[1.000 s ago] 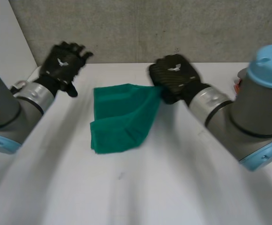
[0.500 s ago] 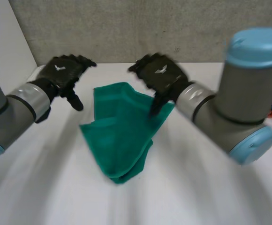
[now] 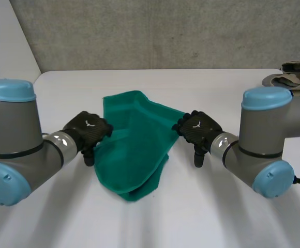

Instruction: Fold the laundry.

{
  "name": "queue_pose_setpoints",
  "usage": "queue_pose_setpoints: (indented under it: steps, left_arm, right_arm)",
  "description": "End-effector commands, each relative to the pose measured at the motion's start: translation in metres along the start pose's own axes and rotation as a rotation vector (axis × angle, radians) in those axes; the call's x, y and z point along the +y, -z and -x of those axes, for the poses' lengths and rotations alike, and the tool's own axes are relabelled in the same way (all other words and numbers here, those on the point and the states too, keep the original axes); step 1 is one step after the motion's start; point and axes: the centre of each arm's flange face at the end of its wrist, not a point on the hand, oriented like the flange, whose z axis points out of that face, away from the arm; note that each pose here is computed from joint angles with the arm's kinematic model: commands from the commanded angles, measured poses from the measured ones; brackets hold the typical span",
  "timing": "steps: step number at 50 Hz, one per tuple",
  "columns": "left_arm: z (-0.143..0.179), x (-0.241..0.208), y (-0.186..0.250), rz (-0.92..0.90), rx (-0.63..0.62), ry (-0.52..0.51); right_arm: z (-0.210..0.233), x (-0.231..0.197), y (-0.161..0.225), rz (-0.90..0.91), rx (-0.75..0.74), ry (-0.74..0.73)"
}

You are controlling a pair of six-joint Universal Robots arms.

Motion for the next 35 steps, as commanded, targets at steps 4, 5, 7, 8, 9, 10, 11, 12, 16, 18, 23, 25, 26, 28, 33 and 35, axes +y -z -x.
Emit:
queue_pose_setpoints:
  steps: [4, 5, 7, 8, 9, 10, 11, 12, 16, 18, 23, 25, 26, 28, 33, 35]
  left_arm:
    - [-0.001, 0.031, -0.005, 0.054, 0.09, 0.089]
    - [0.0, 0.035, -0.008, 0.048, 0.104, 0.093]
    - [0.0, 0.037, -0.011, 0.036, 0.118, 0.091]
    - [0.0, 0.038, -0.012, 0.029, 0.126, 0.092]
    - [-0.001, 0.04, -0.016, 0.017, 0.141, 0.093]
    - [-0.002, 0.04, -0.017, 0.011, 0.147, 0.092]
    - [-0.003, 0.041, -0.019, 0.006, 0.154, 0.091]
    - [-0.004, 0.041, -0.021, 0.001, 0.158, 0.089]
    - [-0.012, 0.044, -0.027, -0.001, 0.17, 0.079]
    - [-0.015, 0.046, -0.032, 0.001, 0.167, 0.067]
    - [-0.02, 0.046, -0.04, -0.016, 0.143, 0.036]
    - [-0.017, 0.041, -0.041, -0.05, 0.116, 0.028]
    - [-0.016, 0.037, -0.041, -0.065, 0.105, 0.024]
    - [-0.009, 0.025, -0.037, -0.11, 0.065, 0.015]
    - [0.011, -0.012, -0.01, -0.192, -0.024, 0.042]
    - [0.017, -0.025, 0.003, -0.223, -0.045, 0.059]
  right_arm:
    - [0.005, 0.014, -0.001, 0.012, 0.002, -0.009]
    - [0.005, 0.016, -0.002, 0.015, 0.001, -0.011]
    - [0.005, 0.017, -0.002, 0.017, 0.001, -0.015]
    - [0.005, 0.017, -0.003, 0.018, 0.001, -0.017]
    - [0.006, 0.018, -0.002, 0.019, -0.001, -0.02]
    - [0.006, 0.018, -0.002, 0.019, -0.001, -0.02]
    - [0.006, 0.018, -0.002, 0.02, -0.002, -0.02]
    - [0.007, 0.018, -0.002, 0.019, -0.003, -0.02]
    - [0.007, 0.017, -0.001, 0.016, -0.003, -0.02]
    - [0.008, 0.016, 0.0, 0.018, -0.004, -0.021]
    - [0.006, 0.018, 0.001, 0.015, 0.005, -0.033]
    - [0.005, 0.017, 0.001, 0.011, 0.009, -0.039]
    - [0.005, 0.017, 0.001, 0.01, 0.012, -0.04]
    - [0.004, 0.016, 0.001, 0.007, 0.017, -0.049]
    - [-0.001, 0.006, 0.004, -0.022, 0.033, -0.064]
    - [-0.003, 0.002, 0.003, -0.034, 0.039, -0.069]
